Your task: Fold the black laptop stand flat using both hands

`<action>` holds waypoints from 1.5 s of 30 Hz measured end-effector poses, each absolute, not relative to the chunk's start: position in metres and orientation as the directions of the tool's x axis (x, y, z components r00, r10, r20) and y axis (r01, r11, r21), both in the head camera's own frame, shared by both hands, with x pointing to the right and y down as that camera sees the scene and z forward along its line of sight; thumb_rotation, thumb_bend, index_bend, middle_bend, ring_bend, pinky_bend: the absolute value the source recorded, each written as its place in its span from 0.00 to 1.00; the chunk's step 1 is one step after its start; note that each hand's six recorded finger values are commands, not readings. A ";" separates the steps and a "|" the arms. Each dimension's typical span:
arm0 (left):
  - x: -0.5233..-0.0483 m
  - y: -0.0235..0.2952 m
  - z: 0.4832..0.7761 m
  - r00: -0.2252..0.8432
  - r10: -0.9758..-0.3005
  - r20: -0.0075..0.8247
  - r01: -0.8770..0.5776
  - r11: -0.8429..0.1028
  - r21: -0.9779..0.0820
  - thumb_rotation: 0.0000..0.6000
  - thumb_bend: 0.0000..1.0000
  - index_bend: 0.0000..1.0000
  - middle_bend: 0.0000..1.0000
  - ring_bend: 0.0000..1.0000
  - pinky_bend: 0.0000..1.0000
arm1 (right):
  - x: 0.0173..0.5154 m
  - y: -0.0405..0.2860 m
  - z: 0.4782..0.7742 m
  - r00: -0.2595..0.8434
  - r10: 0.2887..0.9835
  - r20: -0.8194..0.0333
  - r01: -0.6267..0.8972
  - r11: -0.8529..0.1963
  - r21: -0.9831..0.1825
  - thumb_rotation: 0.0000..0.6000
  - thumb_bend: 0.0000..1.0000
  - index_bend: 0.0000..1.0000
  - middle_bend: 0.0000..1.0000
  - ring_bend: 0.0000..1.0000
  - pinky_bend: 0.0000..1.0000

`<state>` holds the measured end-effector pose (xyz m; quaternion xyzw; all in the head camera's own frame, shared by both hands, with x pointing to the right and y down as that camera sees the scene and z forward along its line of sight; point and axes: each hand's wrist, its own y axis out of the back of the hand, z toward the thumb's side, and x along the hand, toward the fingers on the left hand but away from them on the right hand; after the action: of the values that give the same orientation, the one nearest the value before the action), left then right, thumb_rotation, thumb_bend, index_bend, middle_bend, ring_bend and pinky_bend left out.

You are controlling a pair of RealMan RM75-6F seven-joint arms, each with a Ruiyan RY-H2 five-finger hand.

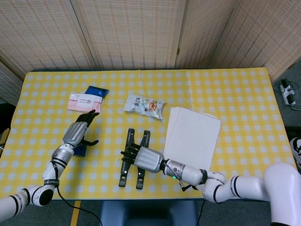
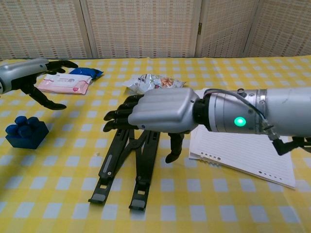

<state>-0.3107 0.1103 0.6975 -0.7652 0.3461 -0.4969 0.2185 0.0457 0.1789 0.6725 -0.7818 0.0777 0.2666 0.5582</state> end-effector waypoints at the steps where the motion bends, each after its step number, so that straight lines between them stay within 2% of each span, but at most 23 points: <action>1: -0.312 0.110 0.697 0.266 -0.748 0.609 -0.313 -0.664 -0.679 1.00 0.25 0.00 0.00 0.00 0.00 | 0.040 0.178 0.674 0.842 0.158 -0.515 -0.439 -0.353 -0.826 1.00 0.13 0.00 0.00 0.00 0.00; 13: -0.325 0.112 0.701 0.246 -0.737 0.630 -0.332 -0.674 -0.660 1.00 0.25 0.00 0.00 0.00 0.00 | 0.007 0.186 0.709 0.793 0.052 -0.607 -0.577 -0.257 -0.776 1.00 0.13 0.00 0.00 0.00 0.00; 29: -0.339 0.112 0.711 0.215 -0.730 0.649 -0.359 -0.677 -0.643 1.00 0.25 0.00 0.00 0.00 0.00 | -0.009 0.187 0.723 0.770 0.022 -0.637 -0.612 -0.258 -0.748 1.00 0.13 0.00 0.00 0.00 0.00; 37: -0.339 0.114 0.713 0.216 -0.727 0.652 -0.363 -0.679 -0.638 1.00 0.25 0.00 0.00 0.00 0.00 | -0.011 0.185 0.723 0.770 0.022 -0.638 -0.612 -0.259 -0.747 1.00 0.13 0.01 0.13 0.00 0.00; 41: -0.339 0.114 0.714 0.216 -0.725 0.654 -0.363 -0.681 -0.636 1.00 0.25 0.00 0.00 0.00 0.00 | -0.011 0.184 0.722 0.775 0.025 -0.632 -0.605 -0.261 -0.752 1.00 0.13 0.11 0.21 0.01 0.00; 45: -0.340 0.115 0.714 0.215 -0.725 0.655 -0.362 -0.682 -0.636 1.00 0.25 0.00 0.00 0.00 0.00 | -0.012 0.182 0.721 0.785 0.034 -0.618 -0.590 -0.264 -0.763 1.00 0.13 0.15 0.23 0.03 0.00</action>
<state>-0.3395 0.1153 0.7137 -0.7592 0.3578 -0.5143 0.1763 -0.0122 0.1822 0.7206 -0.7478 0.1859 0.2698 0.5775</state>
